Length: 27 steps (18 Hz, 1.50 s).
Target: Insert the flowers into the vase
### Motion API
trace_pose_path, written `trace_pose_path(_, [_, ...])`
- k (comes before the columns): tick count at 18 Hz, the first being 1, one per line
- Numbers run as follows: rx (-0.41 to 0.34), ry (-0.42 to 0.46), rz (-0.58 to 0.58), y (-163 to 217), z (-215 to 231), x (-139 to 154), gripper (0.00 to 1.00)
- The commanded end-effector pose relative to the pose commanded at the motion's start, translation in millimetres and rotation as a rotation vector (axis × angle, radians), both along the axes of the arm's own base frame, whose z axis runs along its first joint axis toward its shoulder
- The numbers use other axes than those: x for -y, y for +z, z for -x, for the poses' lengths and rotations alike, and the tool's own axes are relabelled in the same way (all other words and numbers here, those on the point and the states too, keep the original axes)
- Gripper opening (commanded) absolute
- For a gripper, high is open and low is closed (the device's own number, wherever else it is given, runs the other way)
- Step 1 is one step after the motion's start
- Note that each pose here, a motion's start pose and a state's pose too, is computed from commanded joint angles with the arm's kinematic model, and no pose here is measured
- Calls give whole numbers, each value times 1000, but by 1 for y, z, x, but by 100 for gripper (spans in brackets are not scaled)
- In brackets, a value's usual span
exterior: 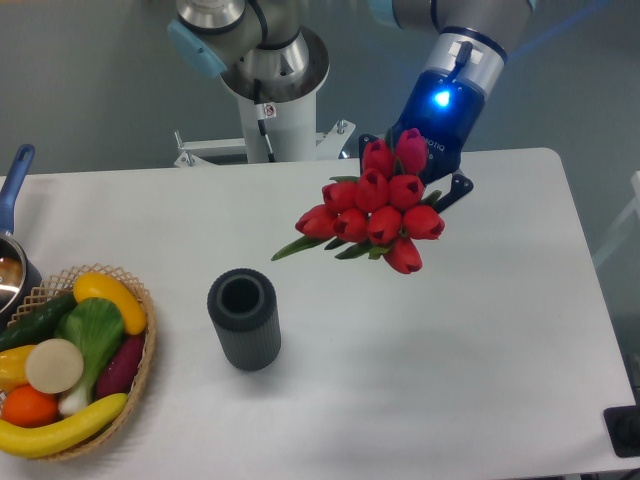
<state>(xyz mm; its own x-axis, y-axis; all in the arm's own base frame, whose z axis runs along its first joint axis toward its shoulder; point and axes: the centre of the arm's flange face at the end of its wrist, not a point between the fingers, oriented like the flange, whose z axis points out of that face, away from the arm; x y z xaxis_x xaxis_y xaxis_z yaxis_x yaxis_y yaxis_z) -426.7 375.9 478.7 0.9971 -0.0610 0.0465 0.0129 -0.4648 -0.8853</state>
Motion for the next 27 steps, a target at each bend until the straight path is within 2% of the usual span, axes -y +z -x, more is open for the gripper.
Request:
trace_pose_path(8, [-13,-82,-33,-17,-16,-33,26])
trace_pose_path(14, [49,-222,-225,-11,-35,-55,25])
trace_pose_path(18, [73,-279,-255,-10,-58,-71,26])
trace_pose_path(27, [91,-334,-273,-5,-94,-81,26])
